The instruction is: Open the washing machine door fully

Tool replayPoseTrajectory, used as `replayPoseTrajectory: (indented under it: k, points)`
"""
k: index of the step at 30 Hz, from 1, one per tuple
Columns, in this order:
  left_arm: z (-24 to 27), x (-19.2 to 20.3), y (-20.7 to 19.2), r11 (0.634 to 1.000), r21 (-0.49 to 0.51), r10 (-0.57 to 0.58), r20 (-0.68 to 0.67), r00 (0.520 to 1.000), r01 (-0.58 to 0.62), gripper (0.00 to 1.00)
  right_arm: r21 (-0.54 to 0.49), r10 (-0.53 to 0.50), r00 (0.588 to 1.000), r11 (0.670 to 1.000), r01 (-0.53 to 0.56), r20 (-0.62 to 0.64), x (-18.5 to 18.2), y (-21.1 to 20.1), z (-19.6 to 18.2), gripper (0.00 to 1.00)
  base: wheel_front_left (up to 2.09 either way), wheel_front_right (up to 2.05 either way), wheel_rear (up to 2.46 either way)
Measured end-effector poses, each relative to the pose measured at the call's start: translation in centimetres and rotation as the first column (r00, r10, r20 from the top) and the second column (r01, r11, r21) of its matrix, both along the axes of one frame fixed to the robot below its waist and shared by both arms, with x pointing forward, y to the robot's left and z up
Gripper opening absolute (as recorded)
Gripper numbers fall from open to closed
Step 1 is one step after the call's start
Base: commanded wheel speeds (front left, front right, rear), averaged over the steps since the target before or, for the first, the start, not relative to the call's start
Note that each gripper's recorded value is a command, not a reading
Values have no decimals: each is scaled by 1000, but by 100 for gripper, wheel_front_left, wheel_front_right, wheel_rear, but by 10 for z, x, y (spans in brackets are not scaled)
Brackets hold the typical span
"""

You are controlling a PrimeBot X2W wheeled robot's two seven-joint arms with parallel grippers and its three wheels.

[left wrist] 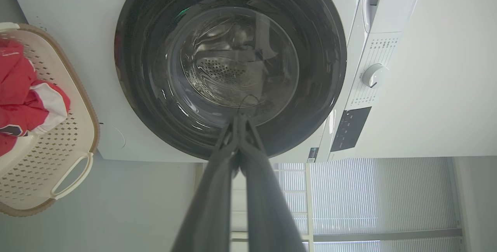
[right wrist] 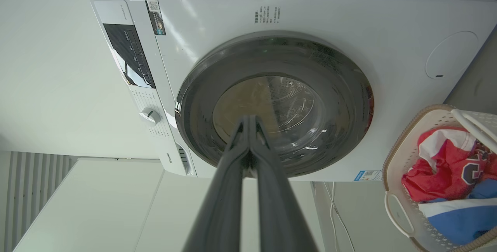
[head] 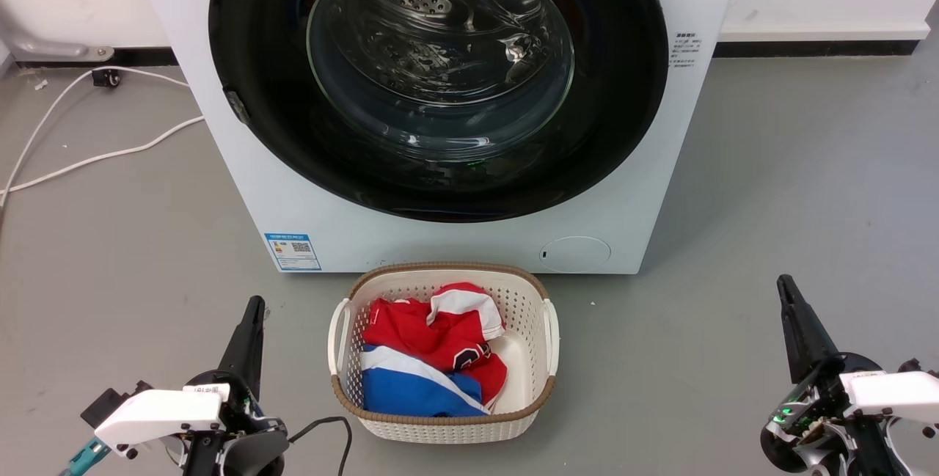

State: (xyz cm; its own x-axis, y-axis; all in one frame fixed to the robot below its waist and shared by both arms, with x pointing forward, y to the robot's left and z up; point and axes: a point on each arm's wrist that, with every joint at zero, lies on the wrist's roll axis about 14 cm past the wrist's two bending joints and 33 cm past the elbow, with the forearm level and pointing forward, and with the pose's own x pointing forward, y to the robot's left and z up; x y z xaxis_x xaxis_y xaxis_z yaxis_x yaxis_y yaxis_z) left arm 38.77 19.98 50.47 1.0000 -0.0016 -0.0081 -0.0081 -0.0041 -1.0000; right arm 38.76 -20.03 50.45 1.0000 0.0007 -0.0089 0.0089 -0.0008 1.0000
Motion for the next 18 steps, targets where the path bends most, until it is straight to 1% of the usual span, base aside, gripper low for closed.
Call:
replayPoseTrajectory:
  k: [18]
  points:
    - [0,0,0,1000,2,0,0,1000,0,0,0,0,1000,1000,0,0,0,0,0,0,0,0,0]
